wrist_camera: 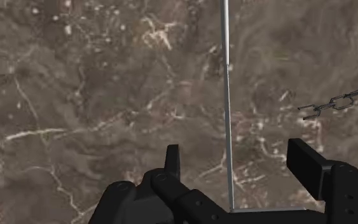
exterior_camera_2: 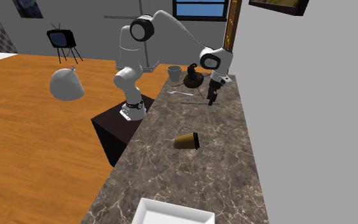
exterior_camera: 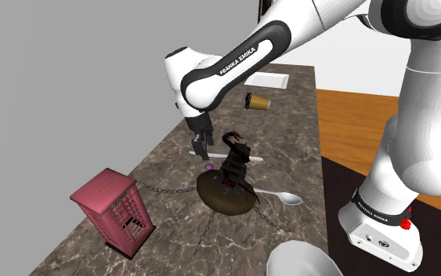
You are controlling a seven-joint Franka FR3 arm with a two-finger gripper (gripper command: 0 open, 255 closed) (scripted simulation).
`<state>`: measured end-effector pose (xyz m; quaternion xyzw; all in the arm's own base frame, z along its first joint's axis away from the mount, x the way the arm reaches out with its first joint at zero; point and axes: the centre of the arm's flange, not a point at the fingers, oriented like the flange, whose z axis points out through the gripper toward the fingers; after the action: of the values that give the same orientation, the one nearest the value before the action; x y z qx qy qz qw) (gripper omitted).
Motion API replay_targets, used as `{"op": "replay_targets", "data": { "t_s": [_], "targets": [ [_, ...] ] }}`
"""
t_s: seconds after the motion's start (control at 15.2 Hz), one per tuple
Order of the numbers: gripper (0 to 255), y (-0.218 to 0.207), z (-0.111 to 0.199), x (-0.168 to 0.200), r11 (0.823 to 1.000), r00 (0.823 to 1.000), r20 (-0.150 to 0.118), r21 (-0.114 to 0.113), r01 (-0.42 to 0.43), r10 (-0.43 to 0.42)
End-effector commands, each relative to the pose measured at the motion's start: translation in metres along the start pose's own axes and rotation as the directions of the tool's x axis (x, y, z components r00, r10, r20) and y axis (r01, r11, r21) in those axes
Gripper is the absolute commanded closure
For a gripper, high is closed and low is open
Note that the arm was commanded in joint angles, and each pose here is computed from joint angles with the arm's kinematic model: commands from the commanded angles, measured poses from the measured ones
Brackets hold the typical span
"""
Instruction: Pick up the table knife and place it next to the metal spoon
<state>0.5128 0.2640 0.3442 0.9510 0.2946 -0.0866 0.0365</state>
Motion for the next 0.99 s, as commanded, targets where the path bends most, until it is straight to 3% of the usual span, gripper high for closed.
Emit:
{"op": "replay_targets", "data": {
  "t_s": [0.0,0.13,0.4,0.92],
  "targets": [
    [0,0.0,0.0,0.0,1.0,1.0,0.0,0.0,0.0,0.0],
    [0,0.0,0.0,0.0,1.0,1.0,0.0,0.0,0.0,0.0],
    [0,0.0,-0.05,0.0,1.0,1.0,0.0,0.0,0.0,0.0],
    [0,0.0,-0.05,0.0,1.0,1.0,0.0,0.0,0.0,0.0]
  ]
}}
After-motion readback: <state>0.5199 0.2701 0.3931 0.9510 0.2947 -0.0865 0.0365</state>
